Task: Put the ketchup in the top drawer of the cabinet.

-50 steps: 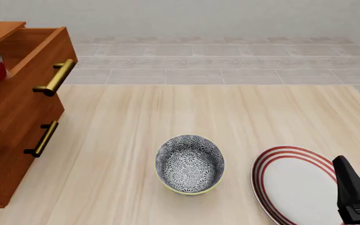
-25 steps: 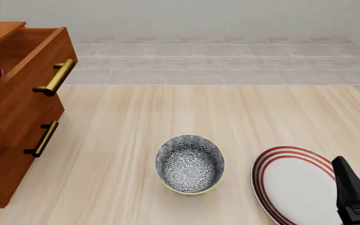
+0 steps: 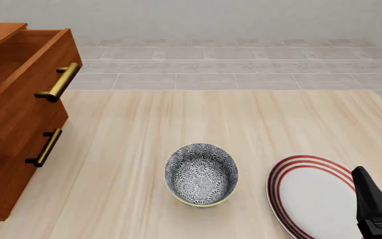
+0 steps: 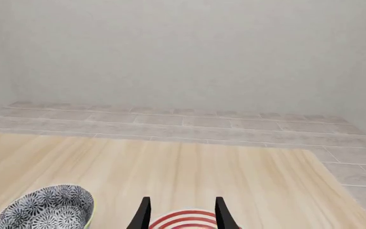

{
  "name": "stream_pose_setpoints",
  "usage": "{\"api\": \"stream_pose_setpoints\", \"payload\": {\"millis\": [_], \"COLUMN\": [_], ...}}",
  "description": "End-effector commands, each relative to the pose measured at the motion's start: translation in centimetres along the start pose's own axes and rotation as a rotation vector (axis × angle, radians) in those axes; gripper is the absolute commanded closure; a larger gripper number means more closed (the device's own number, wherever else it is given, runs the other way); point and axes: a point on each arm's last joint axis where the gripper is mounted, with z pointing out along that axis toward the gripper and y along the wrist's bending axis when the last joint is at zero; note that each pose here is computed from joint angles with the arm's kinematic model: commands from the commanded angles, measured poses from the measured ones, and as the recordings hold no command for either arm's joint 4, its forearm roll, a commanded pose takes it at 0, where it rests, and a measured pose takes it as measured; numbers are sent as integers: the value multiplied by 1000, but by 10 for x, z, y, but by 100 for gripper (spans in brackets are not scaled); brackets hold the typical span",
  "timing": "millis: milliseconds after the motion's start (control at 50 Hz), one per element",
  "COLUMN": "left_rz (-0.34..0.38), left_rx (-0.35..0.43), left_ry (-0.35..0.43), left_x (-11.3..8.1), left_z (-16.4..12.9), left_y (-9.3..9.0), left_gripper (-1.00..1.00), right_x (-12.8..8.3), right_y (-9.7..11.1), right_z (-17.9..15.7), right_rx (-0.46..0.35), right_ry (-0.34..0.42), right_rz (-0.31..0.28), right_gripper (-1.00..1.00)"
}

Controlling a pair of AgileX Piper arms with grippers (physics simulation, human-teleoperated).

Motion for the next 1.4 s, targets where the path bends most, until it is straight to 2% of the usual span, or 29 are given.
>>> {"api": "stream_pose_setpoints", "payload": {"millis": [20,500,1180,1200,1400], "left_rz": [3,-20,-8,-9,-9], "left_rx": [-23,-42,-37,-36,-40], "left_ry": [3,16,24,22,22], "left_x": [2,6,10,9,10], "left_z": [5,13,13,13,14], "left_y": [5,9,7,7,8], "left_gripper": [100,100,100,-100,-100], "right_x": [-2,2,4,3,1], "right_y": [0,0,0,0,0], "right_z": [0,0,0,0,0], "right_rx": [0,1,4,4,4], "right_ry": [1,2,2,2,3], "right_rz": [0,-3,-8,-9,-7], "right_gripper": [-100,-100,-100,-100,-100]}}
